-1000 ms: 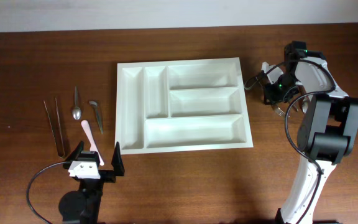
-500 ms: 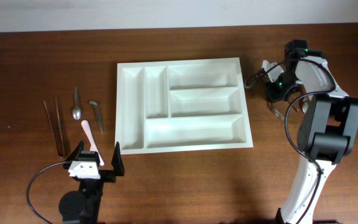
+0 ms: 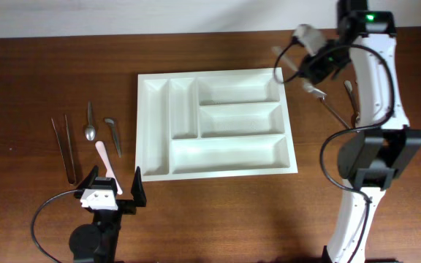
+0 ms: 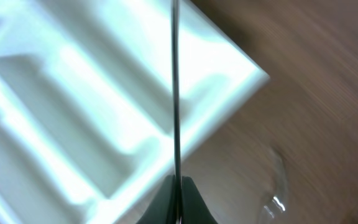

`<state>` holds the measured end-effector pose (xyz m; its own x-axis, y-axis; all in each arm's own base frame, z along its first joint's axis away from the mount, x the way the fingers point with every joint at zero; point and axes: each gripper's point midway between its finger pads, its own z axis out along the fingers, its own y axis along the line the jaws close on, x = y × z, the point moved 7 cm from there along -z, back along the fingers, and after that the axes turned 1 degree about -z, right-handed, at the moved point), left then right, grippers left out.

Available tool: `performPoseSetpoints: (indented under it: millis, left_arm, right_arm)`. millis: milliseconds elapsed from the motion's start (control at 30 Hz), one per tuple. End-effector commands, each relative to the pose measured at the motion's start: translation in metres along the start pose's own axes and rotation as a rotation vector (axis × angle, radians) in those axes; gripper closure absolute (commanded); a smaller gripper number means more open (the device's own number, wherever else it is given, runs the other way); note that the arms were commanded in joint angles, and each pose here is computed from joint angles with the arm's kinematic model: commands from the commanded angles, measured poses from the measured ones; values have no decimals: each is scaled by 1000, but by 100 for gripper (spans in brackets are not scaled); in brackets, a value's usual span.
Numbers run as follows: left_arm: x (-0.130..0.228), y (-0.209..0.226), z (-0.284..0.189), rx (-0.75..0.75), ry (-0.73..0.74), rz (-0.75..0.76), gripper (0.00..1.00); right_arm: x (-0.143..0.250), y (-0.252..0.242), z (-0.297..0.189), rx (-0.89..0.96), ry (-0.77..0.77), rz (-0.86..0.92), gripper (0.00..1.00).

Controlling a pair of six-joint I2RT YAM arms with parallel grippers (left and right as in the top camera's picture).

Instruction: Pack container

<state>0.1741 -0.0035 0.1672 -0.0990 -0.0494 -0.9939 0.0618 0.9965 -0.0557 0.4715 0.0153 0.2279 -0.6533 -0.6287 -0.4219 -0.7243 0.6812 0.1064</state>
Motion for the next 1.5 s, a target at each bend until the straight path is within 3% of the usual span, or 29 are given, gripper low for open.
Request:
performPoseSetpoints:
  millis: [0, 267, 433, 733, 900, 967, 1000, 1033, 1100, 1233, 1467]
  left_arm:
    - [2, 0, 0, -3, -2, -2, 1]
    - [2, 0, 0, -3, -2, -2, 1]
    - [2, 0, 0, -3, -2, -2, 1]
    - [2, 0, 0, -3, -2, -2, 1]
    - [2, 0, 0, -3, -2, -2, 1]
    - [2, 0, 0, -3, -2, -2, 1]
    - [2, 0, 0, -3, -2, -2, 1]
    - [2, 0, 0, -3, -2, -2, 1]
    - [2, 0, 0, -3, -2, -2, 1]
    - [2, 0, 0, -3, -2, -2, 1]
    - [2, 0, 0, -3, -2, -2, 1]
  right_arm:
    - [-34, 56, -3, -185, -135, -370, 96]
    - [-48, 113, 30, -318, -67, -548, 96]
    - [-42, 130, 57, -312, 67, -613, 96]
    - [-19, 125, 102, -330, 130, -594, 96]
    - [-12, 116, 105, -322, 129, -563, 96]
    - [-12, 113, 104, -315, 126, -552, 89]
    - [-12, 111, 104, -310, 123, -545, 69]
    - [-12, 109, 103, -304, 120, -527, 58]
    - [-16, 107, 99, -289, 110, -492, 49]
    - [-30, 95, 74, -204, 71, -385, 48]
    - [-21, 25, -20, 172, 79, -83, 46]
